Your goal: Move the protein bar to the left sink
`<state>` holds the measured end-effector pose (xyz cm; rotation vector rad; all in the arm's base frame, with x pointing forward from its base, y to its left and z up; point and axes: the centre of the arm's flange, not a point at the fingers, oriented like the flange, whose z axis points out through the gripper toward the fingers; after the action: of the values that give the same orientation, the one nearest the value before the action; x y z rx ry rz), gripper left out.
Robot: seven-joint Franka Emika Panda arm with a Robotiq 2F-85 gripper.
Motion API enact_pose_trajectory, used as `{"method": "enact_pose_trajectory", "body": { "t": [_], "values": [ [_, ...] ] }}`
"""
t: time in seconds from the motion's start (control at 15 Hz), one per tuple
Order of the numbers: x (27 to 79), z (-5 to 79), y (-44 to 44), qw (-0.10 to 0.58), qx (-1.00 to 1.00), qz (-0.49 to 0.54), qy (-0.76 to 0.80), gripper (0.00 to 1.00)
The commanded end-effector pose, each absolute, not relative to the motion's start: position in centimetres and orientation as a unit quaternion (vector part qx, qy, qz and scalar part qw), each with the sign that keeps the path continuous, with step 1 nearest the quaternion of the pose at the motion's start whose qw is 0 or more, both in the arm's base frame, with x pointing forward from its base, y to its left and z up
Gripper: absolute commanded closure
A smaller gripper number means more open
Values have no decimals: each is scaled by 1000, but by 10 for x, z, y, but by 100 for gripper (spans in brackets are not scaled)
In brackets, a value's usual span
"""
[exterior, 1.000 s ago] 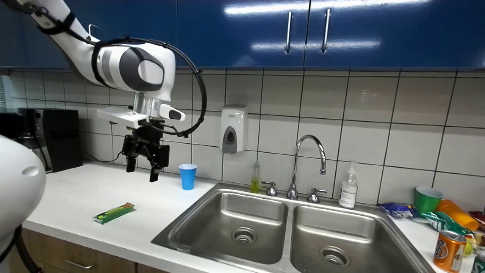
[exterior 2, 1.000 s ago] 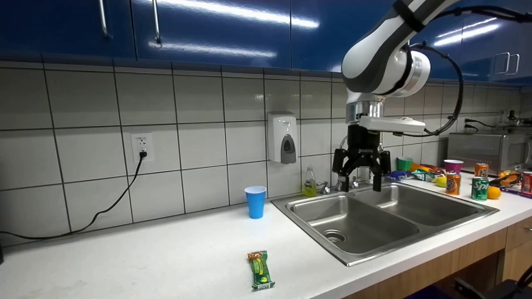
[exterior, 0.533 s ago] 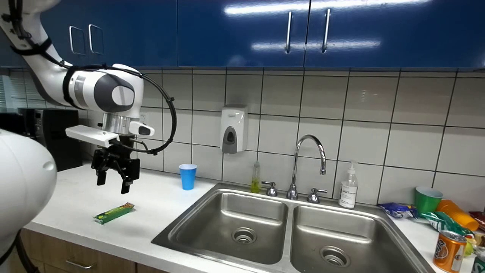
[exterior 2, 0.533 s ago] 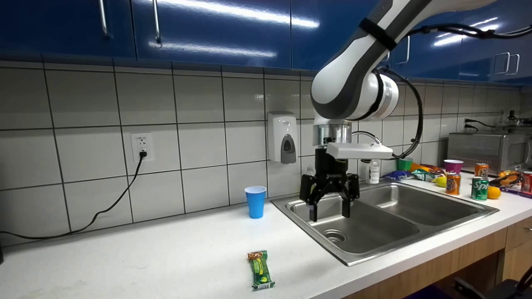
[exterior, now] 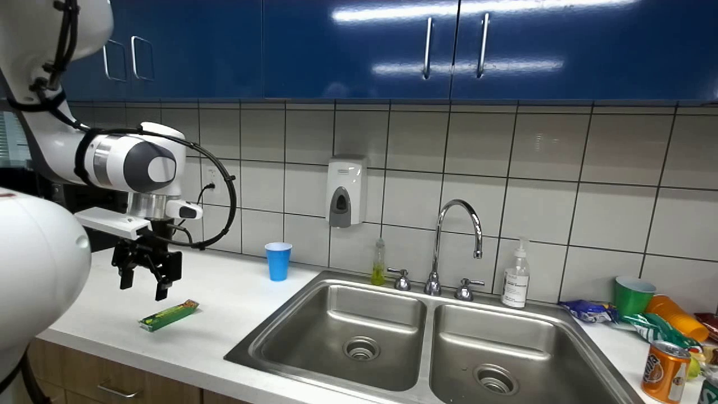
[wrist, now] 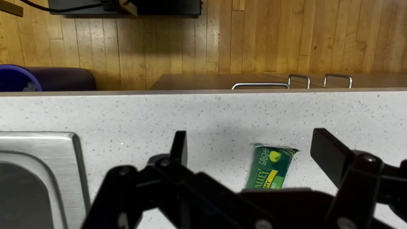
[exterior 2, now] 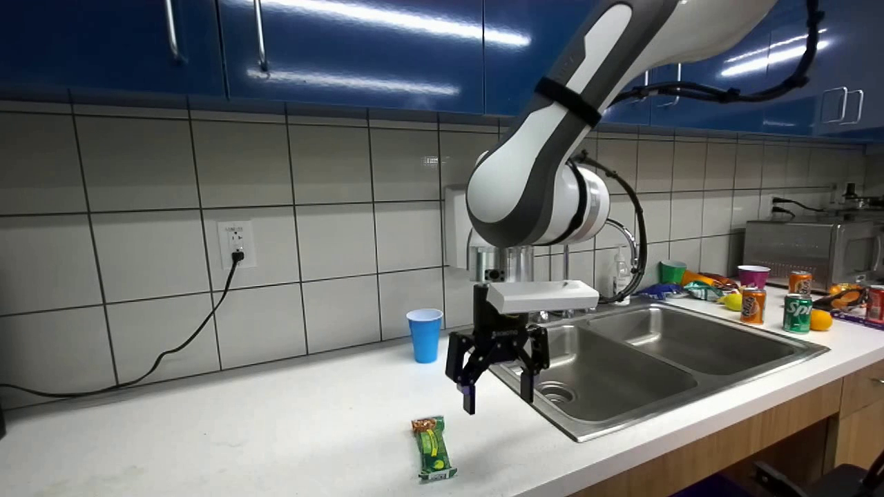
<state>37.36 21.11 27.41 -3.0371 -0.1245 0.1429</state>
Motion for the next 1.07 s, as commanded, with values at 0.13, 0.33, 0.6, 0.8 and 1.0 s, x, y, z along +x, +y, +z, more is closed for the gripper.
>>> {"method": "enact_pose_trajectory", "body": {
  "t": [0.13,0.33,0.6,0.8,1.0],
  "values": [
    [394,250,264,56,-996,52,-48,0],
    [401,240,277,58,-995,54,-55,0],
    [418,225,289,61,-995,49,-62,0],
    [432,214,295,61,-995,45,-64,0],
    [442,205,298,59,-995,42,-64,0]
  ]
}}
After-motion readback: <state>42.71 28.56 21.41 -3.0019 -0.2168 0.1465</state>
